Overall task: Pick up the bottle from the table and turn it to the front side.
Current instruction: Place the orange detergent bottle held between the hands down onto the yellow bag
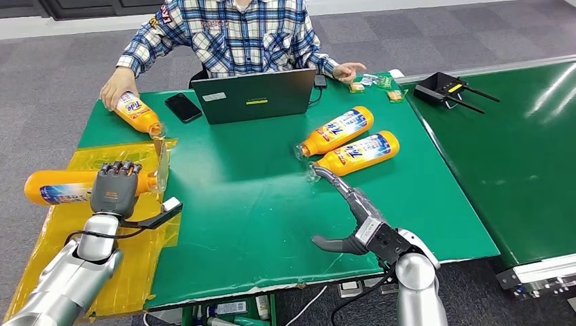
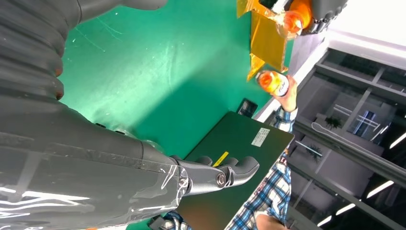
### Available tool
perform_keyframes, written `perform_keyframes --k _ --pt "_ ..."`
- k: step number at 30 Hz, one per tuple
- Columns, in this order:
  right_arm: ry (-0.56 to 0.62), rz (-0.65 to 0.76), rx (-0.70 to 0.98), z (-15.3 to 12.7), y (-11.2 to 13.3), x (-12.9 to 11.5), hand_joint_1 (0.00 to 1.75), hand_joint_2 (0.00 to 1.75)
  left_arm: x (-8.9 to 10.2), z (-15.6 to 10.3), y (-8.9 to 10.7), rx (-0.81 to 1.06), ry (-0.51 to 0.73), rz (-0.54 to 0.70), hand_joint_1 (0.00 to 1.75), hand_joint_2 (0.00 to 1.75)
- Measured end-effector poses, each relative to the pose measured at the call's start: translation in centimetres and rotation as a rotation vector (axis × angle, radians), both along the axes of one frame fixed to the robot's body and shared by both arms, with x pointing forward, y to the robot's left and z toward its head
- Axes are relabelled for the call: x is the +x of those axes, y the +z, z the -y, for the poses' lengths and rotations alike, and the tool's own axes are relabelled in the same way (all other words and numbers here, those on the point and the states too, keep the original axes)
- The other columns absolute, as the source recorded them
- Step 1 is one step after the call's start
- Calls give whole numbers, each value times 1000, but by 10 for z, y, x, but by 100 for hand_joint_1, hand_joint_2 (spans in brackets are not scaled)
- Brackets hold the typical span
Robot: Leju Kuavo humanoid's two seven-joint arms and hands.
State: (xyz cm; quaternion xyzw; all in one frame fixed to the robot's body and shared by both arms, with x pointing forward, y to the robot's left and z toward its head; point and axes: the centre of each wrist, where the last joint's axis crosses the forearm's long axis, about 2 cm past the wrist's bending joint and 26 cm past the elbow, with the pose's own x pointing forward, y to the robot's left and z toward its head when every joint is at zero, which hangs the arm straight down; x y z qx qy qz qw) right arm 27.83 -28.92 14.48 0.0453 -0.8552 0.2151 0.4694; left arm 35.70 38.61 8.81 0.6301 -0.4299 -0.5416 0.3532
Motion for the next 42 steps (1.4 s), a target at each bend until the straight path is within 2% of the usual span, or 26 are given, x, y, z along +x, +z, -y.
perform_keyframes --k 5,14,23,27,29,33,36,39,42 --pt "0 -1 -4 0 0 0 0 175 -4 -5 -5 -26 -7 -69 0 175" --pt "0 1 -6 0 1 1 0 175 -13 -6 -13 -131 4 -265 0 175" --pt "0 6 -6 0 2 2 0 175 -18 -3 -6 -176 15 -251 0 175" --pt "0 5 -8 0 2 2 0 175 -23 1 -1 -211 -24 -205 0 175" --pt "-1 2 -9 0 2 1 0 175 -26 7 7 -311 -109 -135 0 175" --pt "-2 -3 -9 0 0 -1 0 175 -31 25 31 -709 -399 122 0 175" --pt "-2 -4 -7 -1 0 -1 0 175 -39 42 49 -964 -561 280 0 175" --pt "-2 -3 -6 -1 0 -1 0 175 -48 55 66 -1266 -742 372 0 175" --pt "-1 -2 -4 -1 0 -1 0 175 -57 62 83 -1478 -905 395 0 175"
